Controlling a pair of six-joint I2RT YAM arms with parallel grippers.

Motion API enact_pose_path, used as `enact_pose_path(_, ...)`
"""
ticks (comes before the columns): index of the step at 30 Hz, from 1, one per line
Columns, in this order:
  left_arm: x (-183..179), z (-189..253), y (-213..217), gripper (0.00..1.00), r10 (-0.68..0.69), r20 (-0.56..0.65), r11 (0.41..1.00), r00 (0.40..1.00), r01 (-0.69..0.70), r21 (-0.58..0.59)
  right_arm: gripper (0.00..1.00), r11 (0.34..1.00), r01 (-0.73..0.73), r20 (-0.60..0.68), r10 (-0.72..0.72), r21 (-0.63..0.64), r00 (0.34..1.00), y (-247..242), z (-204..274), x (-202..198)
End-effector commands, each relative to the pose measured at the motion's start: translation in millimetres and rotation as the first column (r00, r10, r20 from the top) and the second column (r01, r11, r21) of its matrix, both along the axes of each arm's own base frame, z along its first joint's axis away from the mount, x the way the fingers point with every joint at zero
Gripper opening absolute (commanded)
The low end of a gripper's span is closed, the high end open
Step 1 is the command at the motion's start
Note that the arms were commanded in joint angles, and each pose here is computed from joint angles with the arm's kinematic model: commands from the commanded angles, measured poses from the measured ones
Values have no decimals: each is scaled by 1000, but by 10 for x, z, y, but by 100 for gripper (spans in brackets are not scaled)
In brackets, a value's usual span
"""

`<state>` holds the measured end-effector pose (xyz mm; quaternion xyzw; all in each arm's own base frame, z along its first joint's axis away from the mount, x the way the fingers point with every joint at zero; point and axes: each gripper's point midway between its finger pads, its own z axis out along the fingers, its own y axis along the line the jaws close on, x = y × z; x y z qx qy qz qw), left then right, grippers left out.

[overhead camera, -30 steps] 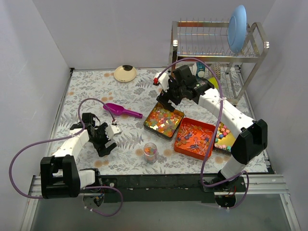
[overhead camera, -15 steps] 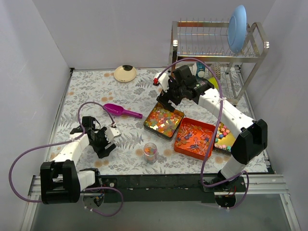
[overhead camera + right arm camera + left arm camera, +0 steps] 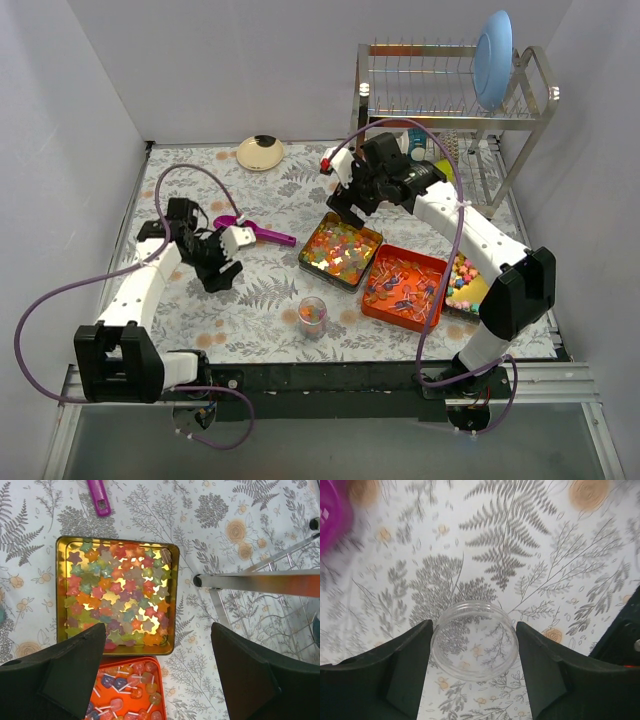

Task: Pack the candies
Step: Pick up the bottle lid at the center of the board, then close the bottle lid on the packing bottle.

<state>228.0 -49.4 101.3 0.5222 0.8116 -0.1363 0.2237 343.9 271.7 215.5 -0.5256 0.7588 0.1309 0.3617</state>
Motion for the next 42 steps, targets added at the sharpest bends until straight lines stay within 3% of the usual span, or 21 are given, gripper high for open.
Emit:
enact_pose_path(1,-64,525,-564,59,-97,-22,982,995,92,-165,93,998,58,63,-59,26,996,-91,206,237)
enact_pose_path(4,-165,717,-1015,61,-186,-10,963,982,180,-202,93,991,132,68,-132,8,989,-279,136,382)
enact_pose_path(8,-556,804,-1681,61,-362,-18,913,932,350,-209,93,969,247,49,-247,16,968,-634,89,601)
enact_pose_path(14,-748,804,-2120,61,-434,-9,890,901,427,-160,92,960,280,64,-280,20,958,-795,128,643)
enact_pose_path(26,-785,554,-2355,62,-433,-41,898,900,427,-106,92,961,274,61,-276,36,959,-848,146,559)
enact_pose_path(42,-912,433,-2322,66,-434,-89,899,896,426,-96,92,961,271,42,-273,43,961,-876,106,535)
